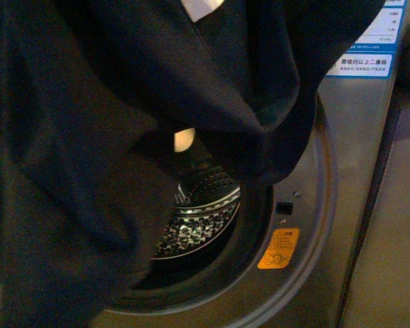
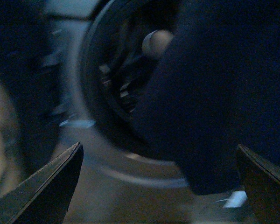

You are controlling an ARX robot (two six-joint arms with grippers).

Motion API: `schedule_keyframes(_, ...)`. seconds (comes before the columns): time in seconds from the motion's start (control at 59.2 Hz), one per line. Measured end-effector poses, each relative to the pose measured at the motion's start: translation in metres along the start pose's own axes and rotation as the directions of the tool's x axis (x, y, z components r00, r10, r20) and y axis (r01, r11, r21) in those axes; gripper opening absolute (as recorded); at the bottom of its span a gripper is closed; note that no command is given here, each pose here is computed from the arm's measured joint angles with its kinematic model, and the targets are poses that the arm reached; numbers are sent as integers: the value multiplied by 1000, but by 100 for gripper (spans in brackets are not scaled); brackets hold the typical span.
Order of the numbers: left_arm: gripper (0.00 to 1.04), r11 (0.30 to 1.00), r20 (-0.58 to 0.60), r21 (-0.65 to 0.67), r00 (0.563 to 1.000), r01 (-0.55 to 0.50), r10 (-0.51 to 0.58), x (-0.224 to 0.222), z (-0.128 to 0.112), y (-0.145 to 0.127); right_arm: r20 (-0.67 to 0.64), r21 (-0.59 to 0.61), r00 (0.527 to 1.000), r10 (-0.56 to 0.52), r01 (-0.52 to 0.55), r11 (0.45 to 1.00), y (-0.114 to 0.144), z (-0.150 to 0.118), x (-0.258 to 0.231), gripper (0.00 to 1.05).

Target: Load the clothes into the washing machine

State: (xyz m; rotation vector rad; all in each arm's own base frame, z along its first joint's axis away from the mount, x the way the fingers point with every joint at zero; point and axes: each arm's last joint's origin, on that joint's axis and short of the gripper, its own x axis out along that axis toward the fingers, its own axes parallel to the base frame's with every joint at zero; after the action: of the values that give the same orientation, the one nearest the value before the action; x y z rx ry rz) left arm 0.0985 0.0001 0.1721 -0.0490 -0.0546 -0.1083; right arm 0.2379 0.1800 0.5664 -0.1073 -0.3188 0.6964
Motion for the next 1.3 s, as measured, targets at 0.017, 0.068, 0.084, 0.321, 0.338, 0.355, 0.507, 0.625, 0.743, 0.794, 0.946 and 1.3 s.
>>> schedule_keyframes(0.017,98,998,31,-20,998,55,-54,1,4,1,0,0,1000,-1,1,1000,0,0,0,6)
schedule_keyframes(0.068,98,987,94,-48,984,155,-150,3,12,4,0,0,1000,-2,2,1000,0,0,0,6)
schedule_keyframes(0.084,98,979,112,-67,977,191,-183,4,14,6,0,0,1000,-2,2,1000,0,0,0,6)
schedule_keyframes(0.321,98,949,123,-101,951,297,-285,24,22,19,3,0,1000,-2,2,1000,0,1,-1,6)
schedule_keyframes(0.338,98,948,120,-103,950,302,-289,26,24,19,3,0,1000,-1,1,1000,0,1,-1,6)
schedule_keyframes(0.355,98,947,120,-103,949,304,-292,28,25,19,3,0,1000,-1,1,1000,0,1,-1,6)
schedule_keyframes(0.507,98,931,153,-65,925,360,-347,52,55,17,3,0,1000,-1,1,1000,0,1,-1,6)
schedule_keyframes(0.625,98,916,175,-40,906,398,-386,68,77,14,3,0,1000,-1,1,1000,0,1,-1,6)
schedule_keyframes(0.743,98,897,196,-13,881,442,-431,83,97,10,3,0,1000,-1,1,1000,0,1,-1,6)
schedule_keyframes(0.794,98,884,208,5,864,467,-458,87,104,7,3,0,1000,-1,1,1000,0,1,-1,6)
schedule_keyframes(0.946,98,843,246,61,810,535,-532,104,126,-2,3,0,1000,-1,1,1000,0,1,-1,6)
schedule_keyframes(1.3,98,756,249,88,721,648,-647,147,141,-20,3,-1,1000,-1,1,1000,0,1,-1,6)
